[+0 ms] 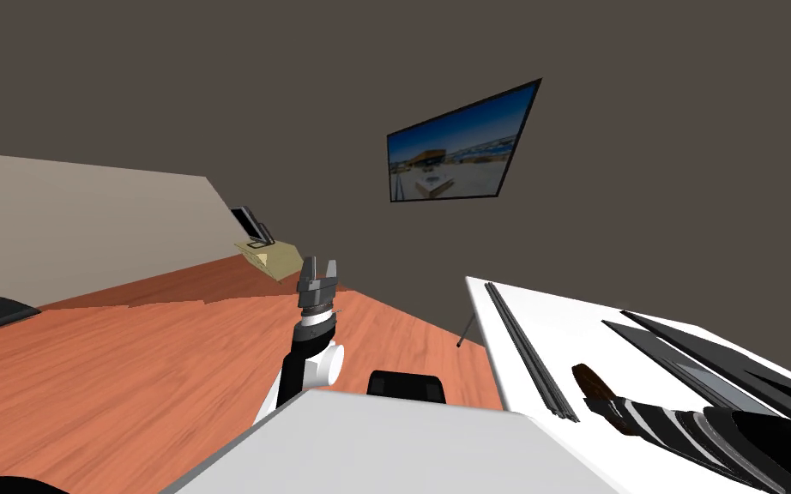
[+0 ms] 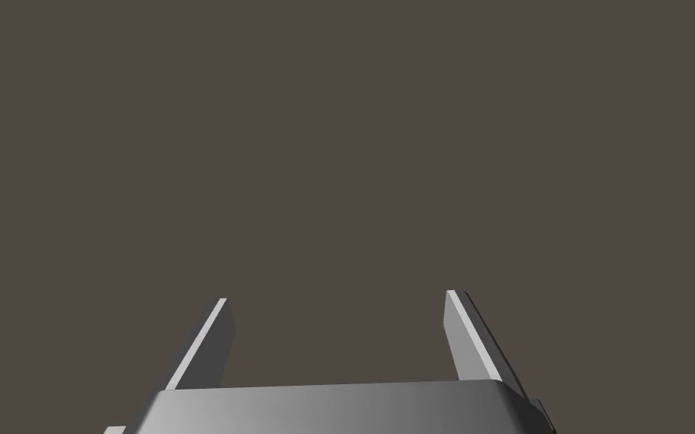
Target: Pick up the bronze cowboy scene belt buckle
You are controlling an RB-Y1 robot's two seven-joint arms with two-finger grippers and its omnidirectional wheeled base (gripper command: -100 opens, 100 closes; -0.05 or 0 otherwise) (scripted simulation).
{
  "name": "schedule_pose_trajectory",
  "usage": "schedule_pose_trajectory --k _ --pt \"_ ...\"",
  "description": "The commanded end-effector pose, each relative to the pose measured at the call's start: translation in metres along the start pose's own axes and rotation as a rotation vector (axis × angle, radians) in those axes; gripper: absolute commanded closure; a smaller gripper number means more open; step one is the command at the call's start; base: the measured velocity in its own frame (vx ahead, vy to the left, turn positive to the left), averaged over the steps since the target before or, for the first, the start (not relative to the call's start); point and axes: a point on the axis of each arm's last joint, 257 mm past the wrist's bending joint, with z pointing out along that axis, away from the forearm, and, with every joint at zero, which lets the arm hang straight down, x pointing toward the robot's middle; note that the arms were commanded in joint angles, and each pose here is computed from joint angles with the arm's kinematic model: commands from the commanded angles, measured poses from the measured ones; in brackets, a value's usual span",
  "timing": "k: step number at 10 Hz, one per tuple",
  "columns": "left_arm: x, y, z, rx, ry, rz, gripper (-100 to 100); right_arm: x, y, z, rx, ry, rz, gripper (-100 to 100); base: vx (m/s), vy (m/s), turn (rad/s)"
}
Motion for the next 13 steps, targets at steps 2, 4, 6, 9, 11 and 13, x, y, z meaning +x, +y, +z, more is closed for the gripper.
schedule_pose_trajectory --k 2,4,6,9,11,13 --pt "0.0 0.0 0.0 0.0 0.0 0.0 0 0.001 0.015 0.005 -0.005 0.0 -0.028 -100 0.057 -0.047 -0.14" --pt "0.0 0.0 0.0 0.0 0.0 0.0 0 0.002 0.037 0.009 -0.018 -0.002 -0.068 -100 0.039 -0.044 -0.168" --pt "0.0 0.0 0.0 0.0 0.0 0.0 0 0.002 0.047 0.011 -0.02 -0.004 -0.089 -100 0.055 -0.058 -0.121" --pt "0.0 0.0 0.0 0.0 0.0 0.0 0 0.001 0.069 0.013 -0.03 -0.012 -0.132 -100 0.055 -0.046 -0.131" --pt "0.0 0.0 0.0 0.0 0.0 0.0 0 0.001 0.074 0.014 -0.034 -0.015 -0.142 -100 0.03 -0.022 -0.083" --pt "0.0 0.0 0.0 0.0 0.0 0.0 0 0.001 0.074 0.014 -0.032 -0.015 -0.144 100 0.0 -0.003 -0.003"
